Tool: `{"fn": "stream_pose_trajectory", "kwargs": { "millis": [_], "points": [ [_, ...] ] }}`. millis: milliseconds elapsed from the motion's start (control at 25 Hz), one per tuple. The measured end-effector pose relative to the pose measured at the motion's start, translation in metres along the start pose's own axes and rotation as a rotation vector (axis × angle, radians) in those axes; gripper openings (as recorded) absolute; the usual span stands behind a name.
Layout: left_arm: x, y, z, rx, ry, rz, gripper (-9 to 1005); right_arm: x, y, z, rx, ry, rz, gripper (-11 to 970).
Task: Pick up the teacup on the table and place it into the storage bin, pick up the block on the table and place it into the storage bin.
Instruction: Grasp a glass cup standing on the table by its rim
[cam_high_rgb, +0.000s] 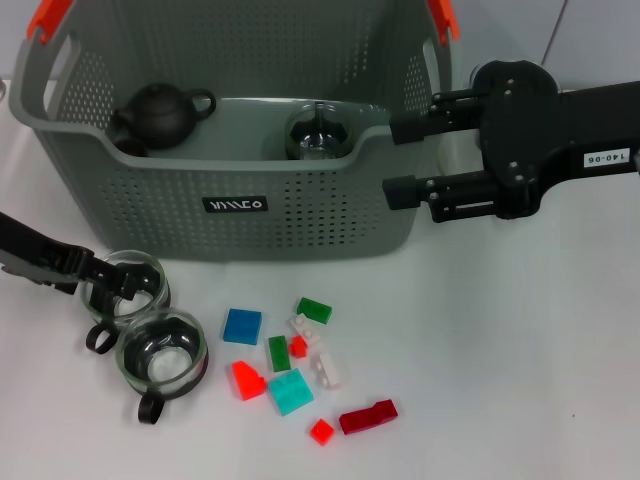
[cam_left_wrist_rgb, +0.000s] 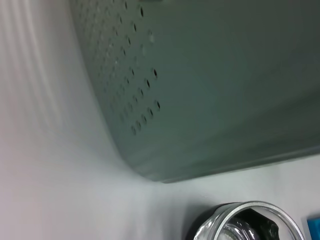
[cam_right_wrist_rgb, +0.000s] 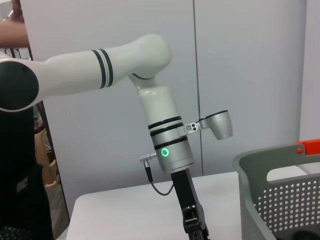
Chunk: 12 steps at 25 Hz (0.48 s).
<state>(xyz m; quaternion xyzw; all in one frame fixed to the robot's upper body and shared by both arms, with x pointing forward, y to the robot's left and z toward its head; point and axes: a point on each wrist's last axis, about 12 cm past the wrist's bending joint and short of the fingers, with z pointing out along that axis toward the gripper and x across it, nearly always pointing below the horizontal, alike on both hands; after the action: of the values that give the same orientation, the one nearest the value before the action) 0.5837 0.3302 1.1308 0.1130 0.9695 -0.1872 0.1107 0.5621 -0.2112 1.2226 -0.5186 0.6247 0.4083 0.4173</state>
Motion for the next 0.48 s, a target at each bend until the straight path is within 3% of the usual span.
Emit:
{"fn": "stream_pose_trajectory", "kwargs": {
  "millis": [480],
  "points": [
    [-0.0018,-0.0043,0.0093,-0.001,0.017,0.019,816,-0.0008,-0.0012,0.0011,0.009,-0.004,-0.008,718]
  ]
}}
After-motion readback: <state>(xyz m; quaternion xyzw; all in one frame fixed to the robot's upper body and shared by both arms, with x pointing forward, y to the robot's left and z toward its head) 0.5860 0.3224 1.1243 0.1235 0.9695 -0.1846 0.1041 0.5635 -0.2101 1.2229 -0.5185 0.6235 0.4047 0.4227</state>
